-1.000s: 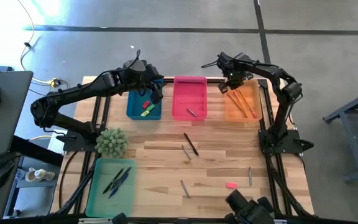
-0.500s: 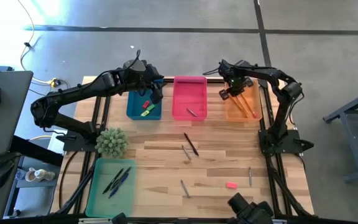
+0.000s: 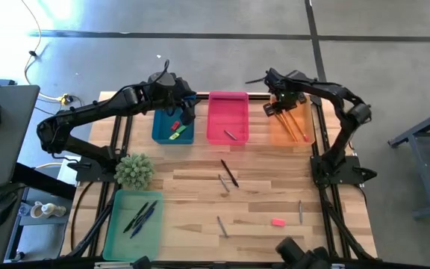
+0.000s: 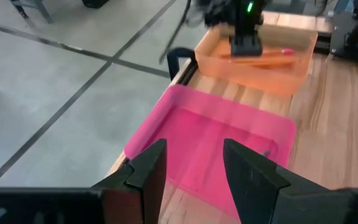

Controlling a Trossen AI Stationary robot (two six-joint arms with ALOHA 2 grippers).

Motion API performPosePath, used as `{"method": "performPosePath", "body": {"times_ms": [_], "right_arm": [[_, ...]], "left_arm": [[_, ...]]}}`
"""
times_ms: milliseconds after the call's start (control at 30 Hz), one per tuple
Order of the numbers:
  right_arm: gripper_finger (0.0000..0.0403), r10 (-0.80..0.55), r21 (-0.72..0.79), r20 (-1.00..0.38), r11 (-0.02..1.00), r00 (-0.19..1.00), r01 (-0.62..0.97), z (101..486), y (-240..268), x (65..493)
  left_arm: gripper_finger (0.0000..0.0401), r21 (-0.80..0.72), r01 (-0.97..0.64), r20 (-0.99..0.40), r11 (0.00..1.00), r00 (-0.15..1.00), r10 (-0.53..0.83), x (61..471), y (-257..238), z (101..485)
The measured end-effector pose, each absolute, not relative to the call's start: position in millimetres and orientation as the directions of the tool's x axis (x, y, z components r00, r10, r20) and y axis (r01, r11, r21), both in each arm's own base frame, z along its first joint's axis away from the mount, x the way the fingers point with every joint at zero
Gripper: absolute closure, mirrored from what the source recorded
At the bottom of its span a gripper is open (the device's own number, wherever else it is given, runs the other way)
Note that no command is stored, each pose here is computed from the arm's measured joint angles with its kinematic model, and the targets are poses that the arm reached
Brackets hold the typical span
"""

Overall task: Sort crayons/erasers/pens/pencils in bins
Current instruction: Put the middle right gray crayon into the transparent red bin

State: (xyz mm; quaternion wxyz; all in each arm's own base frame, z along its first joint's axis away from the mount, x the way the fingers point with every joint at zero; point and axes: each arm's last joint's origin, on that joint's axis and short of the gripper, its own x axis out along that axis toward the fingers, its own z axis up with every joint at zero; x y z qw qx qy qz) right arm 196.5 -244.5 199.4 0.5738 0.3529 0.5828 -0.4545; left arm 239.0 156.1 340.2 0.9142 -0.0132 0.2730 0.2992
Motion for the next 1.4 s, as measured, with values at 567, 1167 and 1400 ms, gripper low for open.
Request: {"method": "performPosePath", "body": {"times_ms": [567, 1167, 1400], "right_arm": [[0.0270, -0.354, 0.100, -0.898, 0.411, 0.260, 0.906, 273, -145, 257], [0.0270, -0.202, 0.111, -0.943, 0.555, 0.263, 0.825, 268, -20, 283], [0.0270, -0.174, 0.074, -0.956, 0.637, 0.237, 0.767, 266, 12, 279]], "left_arm": [[0.0256, 0.127, -0.515, -0.711, 0.848, 0.549, 0.440, 226, 147, 321], [0.0256, -0.065, -0.490, -0.772, 0.869, 0.576, 0.267, 224, 136, 315], [0.0256, -0.087, -0.465, -0.775, 0.881, 0.587, 0.233, 232, 122, 315]]}}
